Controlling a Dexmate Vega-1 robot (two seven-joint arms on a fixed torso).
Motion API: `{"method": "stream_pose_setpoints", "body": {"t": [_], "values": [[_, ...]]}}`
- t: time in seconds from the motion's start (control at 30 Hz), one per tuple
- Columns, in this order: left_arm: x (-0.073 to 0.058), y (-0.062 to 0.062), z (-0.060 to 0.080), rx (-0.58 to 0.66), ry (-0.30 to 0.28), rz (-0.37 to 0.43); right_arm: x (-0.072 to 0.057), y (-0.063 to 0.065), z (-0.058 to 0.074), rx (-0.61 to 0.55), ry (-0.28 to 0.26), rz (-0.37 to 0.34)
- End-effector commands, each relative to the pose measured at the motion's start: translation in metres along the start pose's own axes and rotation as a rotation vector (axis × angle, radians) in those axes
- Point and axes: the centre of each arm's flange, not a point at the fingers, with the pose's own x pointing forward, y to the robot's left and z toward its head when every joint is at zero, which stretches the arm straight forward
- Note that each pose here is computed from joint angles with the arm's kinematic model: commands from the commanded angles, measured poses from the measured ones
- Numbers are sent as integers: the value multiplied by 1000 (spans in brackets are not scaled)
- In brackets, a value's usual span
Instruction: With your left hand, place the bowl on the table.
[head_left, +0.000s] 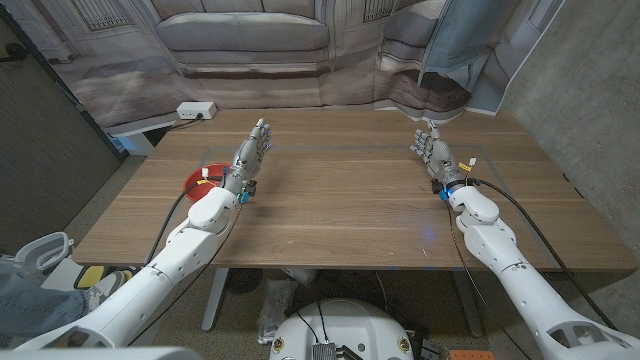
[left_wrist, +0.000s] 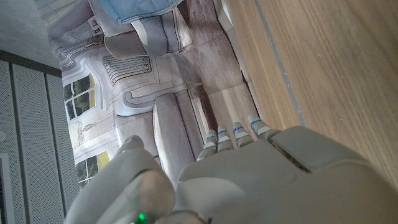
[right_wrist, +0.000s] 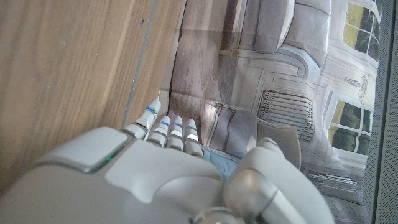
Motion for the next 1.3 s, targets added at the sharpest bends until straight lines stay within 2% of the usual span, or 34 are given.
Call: {"method": "stream_pose_setpoints", "body": {"t": [0.03,0.3,0.57,0.8,1.3], "values": [[-12,7,9,30,-12,-11,-1,10,-2,0,1,6],[-25,13,14,53,0,18,-1,18,-3,1,-8,5],[-38,14,17,70,4,30,0,21,-4,2,-12,16],[-48,16,16,58,-34,29,-1,22,-4,9,-15,20],[-66,14,21,103,-51,29,-1,22,-4,9,-10,29]]}}
